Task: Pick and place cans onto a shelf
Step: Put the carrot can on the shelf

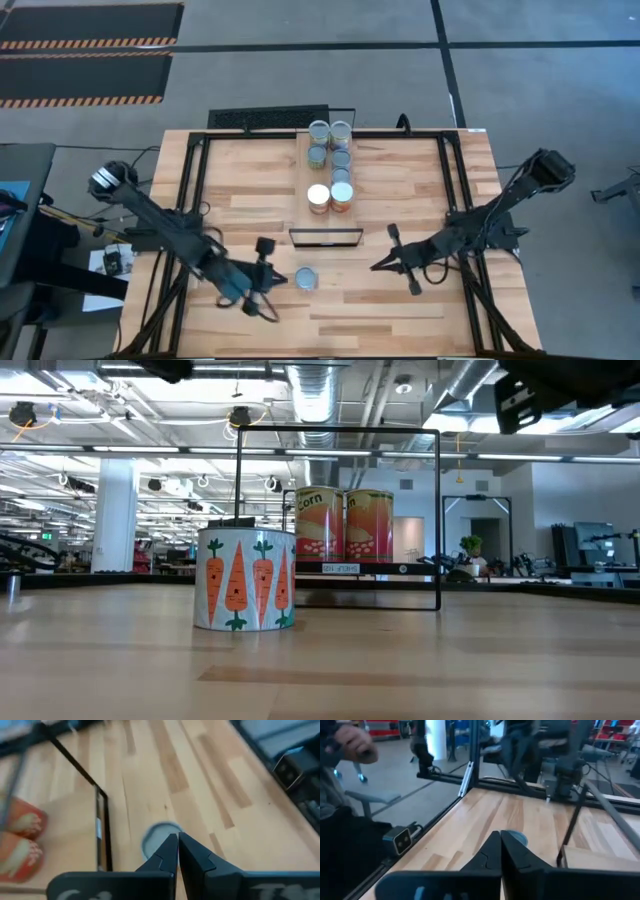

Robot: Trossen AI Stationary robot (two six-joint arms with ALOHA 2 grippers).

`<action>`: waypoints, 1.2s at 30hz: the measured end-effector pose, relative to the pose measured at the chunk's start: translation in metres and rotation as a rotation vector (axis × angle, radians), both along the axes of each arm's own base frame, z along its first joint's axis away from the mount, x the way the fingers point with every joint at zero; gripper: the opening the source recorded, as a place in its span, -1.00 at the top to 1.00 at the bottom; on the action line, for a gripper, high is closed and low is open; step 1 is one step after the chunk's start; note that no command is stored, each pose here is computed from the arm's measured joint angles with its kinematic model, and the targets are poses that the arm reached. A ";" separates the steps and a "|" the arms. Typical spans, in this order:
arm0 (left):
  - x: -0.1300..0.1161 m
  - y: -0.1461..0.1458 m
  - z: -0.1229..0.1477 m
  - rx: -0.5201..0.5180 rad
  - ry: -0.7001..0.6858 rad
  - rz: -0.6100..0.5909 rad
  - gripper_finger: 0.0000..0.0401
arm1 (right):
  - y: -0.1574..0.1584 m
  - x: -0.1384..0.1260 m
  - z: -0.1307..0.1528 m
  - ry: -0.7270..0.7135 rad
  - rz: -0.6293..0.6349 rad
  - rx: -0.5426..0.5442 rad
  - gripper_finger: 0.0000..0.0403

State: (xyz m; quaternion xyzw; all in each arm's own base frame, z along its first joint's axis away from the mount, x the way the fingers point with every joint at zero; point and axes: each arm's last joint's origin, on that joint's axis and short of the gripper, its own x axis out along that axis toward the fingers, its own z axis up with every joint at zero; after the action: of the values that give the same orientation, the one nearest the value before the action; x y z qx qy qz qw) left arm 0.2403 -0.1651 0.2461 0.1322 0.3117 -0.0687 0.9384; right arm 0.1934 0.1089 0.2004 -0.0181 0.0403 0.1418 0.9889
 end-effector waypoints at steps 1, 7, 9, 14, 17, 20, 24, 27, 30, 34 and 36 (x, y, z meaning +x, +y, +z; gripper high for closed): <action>0.008 -0.004 -0.003 0.009 0.028 0.012 0.97 | -0.002 -0.002 -0.001 -0.006 -0.005 0.006 0.95; 0.046 -0.026 -0.026 0.067 0.145 0.021 0.81 | -0.005 -0.005 0.001 -0.027 -0.009 0.007 0.95; 0.056 -0.029 -0.036 0.084 0.185 0.022 0.71 | -0.005 -0.005 0.001 -0.029 -0.009 0.002 0.95; 0.071 -0.030 -0.054 0.093 0.267 0.043 0.45 | -0.005 -0.005 0.000 -0.026 -0.011 -0.001 0.94; 0.072 -0.029 -0.063 0.115 0.310 0.056 0.35 | -0.005 -0.005 0.000 -0.029 -0.010 -0.007 0.95; 0.070 -0.026 -0.069 0.127 0.339 0.059 0.32 | -0.005 -0.005 0.001 -0.032 -0.009 -0.006 0.95; 0.070 -0.023 -0.071 0.137 0.343 0.081 0.43 | -0.005 -0.005 0.002 -0.041 -0.009 -0.004 0.95; 0.069 -0.023 -0.072 0.140 0.353 0.070 0.69 | -0.005 -0.005 0.001 -0.042 -0.010 -0.009 0.95; 0.069 -0.022 -0.072 0.138 0.362 0.052 0.94 | -0.005 -0.005 0.002 -0.044 -0.009 -0.014 0.95; 0.068 -0.024 -0.059 0.123 0.346 0.023 0.97 | -0.008 -0.004 0.002 -0.051 -0.021 -0.024 0.95; 0.065 -0.025 -0.033 0.087 0.313 0.013 0.98 | -0.010 -0.004 0.004 -0.059 -0.029 -0.019 0.95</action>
State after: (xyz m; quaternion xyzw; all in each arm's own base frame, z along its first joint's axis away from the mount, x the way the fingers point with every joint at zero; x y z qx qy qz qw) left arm 0.3056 -0.1904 0.2131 0.1583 0.4577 -0.0689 0.8722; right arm 0.1894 0.0991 0.2047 -0.0313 0.0128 0.1264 0.9914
